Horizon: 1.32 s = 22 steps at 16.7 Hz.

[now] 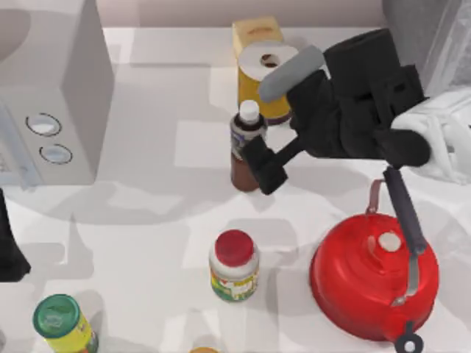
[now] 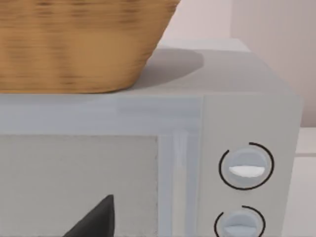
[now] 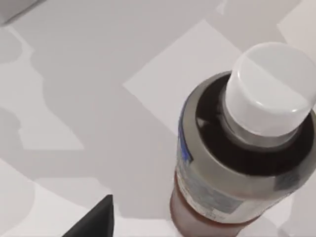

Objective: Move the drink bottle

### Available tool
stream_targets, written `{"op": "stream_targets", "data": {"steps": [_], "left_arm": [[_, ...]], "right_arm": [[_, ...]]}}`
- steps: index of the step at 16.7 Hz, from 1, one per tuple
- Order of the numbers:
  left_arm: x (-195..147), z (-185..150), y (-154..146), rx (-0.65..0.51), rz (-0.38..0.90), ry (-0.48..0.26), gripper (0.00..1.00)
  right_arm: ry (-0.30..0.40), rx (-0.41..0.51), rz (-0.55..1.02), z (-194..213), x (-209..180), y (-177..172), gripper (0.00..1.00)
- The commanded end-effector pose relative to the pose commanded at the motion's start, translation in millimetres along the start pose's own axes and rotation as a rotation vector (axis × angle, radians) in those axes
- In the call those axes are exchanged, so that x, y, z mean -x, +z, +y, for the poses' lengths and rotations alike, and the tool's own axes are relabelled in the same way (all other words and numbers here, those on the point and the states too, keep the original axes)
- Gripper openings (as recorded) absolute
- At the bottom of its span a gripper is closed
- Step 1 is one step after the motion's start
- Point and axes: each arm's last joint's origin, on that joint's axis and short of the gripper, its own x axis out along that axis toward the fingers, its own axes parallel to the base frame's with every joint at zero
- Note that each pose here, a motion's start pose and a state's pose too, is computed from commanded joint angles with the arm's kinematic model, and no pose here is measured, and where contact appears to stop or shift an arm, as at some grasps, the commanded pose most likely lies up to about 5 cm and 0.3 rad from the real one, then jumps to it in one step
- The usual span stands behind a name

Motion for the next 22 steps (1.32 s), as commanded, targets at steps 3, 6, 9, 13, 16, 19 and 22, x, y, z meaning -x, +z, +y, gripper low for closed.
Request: {"op": "stream_targets", "data": {"steps": [3, 6, 9, 13, 16, 19, 22], "left_arm": [[0, 0, 0, 0.0, 0.0, 0.0, 1.0], [0, 0, 0, 0.0, 0.0, 0.0, 1.0], [0, 0, 0, 0.0, 0.0, 0.0, 1.0], [0, 0, 0, 0.0, 0.0, 0.0, 1.0], [0, 0, 0, 0.0, 0.0, 0.0, 1.0], [0, 0, 0, 0.0, 0.0, 0.0, 1.0], [0, 0, 0, 0.0, 0.0, 0.0, 1.0]], "right_arm": [[0.0, -0.001, 0.002, -1, -33, 0, 1.0], [-0.001, -0.001, 0.002, -1, -62, -4, 1.0], [-0.001, -0.001, 0.002, -1, -75, -6, 1.0], [-0.001, -0.001, 0.002, -1, -75, -6, 0.92], [-0.001, -0.001, 0.002, -1, -75, -6, 0.7], [-0.001, -0.001, 0.002, -1, -75, -6, 0.47], [-0.001, -0.001, 0.002, -1, -75, -6, 0.25]]}}
